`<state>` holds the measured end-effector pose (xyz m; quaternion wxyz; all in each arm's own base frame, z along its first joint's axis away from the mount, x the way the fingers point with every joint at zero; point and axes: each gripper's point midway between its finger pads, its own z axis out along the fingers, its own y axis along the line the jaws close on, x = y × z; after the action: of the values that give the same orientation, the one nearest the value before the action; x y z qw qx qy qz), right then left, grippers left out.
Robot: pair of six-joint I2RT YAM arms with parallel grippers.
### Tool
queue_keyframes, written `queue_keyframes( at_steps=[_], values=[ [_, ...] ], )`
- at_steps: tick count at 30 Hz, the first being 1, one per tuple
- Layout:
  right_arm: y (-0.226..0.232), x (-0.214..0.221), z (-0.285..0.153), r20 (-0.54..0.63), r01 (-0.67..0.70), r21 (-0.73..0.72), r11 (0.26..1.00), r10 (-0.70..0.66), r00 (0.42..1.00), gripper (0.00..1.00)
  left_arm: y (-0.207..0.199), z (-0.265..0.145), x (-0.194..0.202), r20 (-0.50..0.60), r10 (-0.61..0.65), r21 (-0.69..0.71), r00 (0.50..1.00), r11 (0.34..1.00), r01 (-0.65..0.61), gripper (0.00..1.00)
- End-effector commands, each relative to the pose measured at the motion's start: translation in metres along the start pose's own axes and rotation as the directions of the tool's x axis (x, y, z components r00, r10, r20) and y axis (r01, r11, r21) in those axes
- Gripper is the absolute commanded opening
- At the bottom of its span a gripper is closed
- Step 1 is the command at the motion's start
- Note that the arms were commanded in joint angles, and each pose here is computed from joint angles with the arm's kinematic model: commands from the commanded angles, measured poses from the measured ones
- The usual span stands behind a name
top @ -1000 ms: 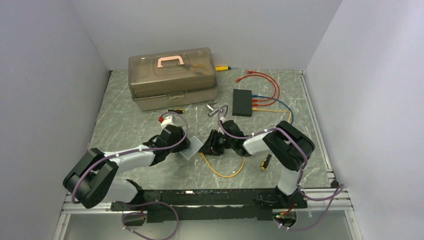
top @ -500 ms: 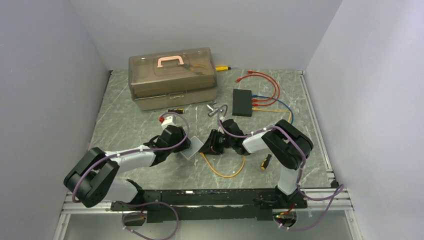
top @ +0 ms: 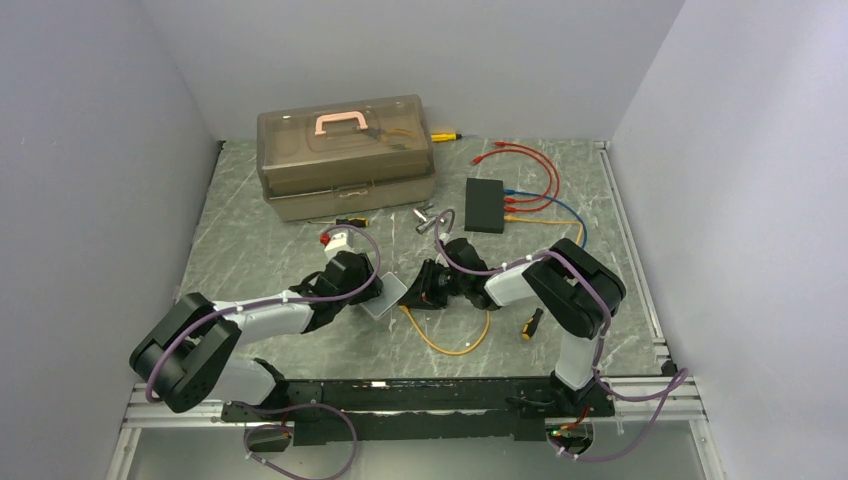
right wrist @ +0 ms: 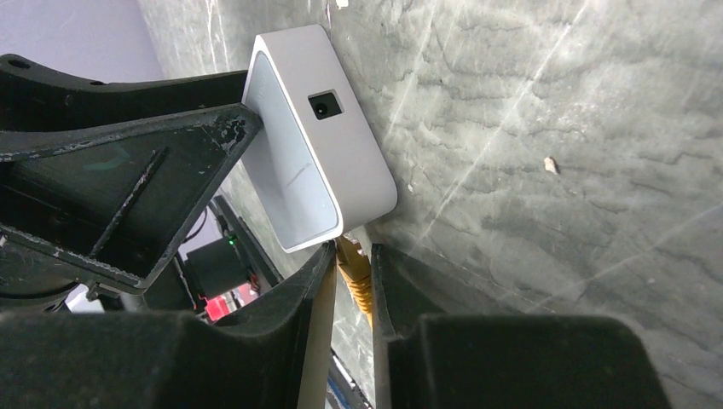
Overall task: Pull the plug from the switch port
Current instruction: Pull the connector from the switch port.
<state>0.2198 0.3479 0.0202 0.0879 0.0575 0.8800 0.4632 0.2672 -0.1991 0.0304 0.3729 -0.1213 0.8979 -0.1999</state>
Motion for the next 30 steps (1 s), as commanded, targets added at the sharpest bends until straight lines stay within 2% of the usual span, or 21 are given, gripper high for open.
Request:
queue_keyframes(
  at_steps=[1, 10, 17, 20, 27, 30],
  values=[
    [-0.005, -0.006, 0.009, 0.013, 0.017, 0.02, 1.0, -0.017, 1.0, 0.01, 0.011, -0.003, 0.037, -0.125, 0.019, -0.029, 0.992, 0.999, -0.023, 0.54],
    [-0.002, -0.006, 0.009, 0.007, 0.042, 0.001, 0.999, -0.042, 0.999, 0.0, 0.005, -0.008, 0.031, -0.105, 0.02, -0.009, 0.994, 1.0, -0.021, 0.54],
    [-0.002, -0.007, 0.005, 0.011, 0.063, -0.007, 0.998, -0.063, 0.998, 0.0, -0.012, -0.03, 0.0, -0.015, 0.022, 0.052, 1.0, 0.998, -0.022, 0.59],
    [-0.002, -0.007, 0.005, 0.012, 0.071, -0.007, 0.997, -0.071, 0.997, 0.0, -0.018, -0.04, -0.012, 0.018, 0.035, 0.073, 0.999, 0.997, -0.036, 0.63],
    [-0.002, -0.008, 0.005, 0.006, 0.09, -0.008, 0.996, -0.09, 0.996, 0.0, -0.013, -0.05, -0.008, -0.032, 0.133, 0.036, 0.991, 0.991, -0.132, 0.75],
    [-0.002, -0.009, 0.005, 0.004, 0.099, -0.005, 0.995, -0.099, 0.995, 0.0, -0.008, -0.053, -0.004, -0.04, 0.191, -0.002, 0.981, 0.982, -0.191, 0.84]
  ],
)
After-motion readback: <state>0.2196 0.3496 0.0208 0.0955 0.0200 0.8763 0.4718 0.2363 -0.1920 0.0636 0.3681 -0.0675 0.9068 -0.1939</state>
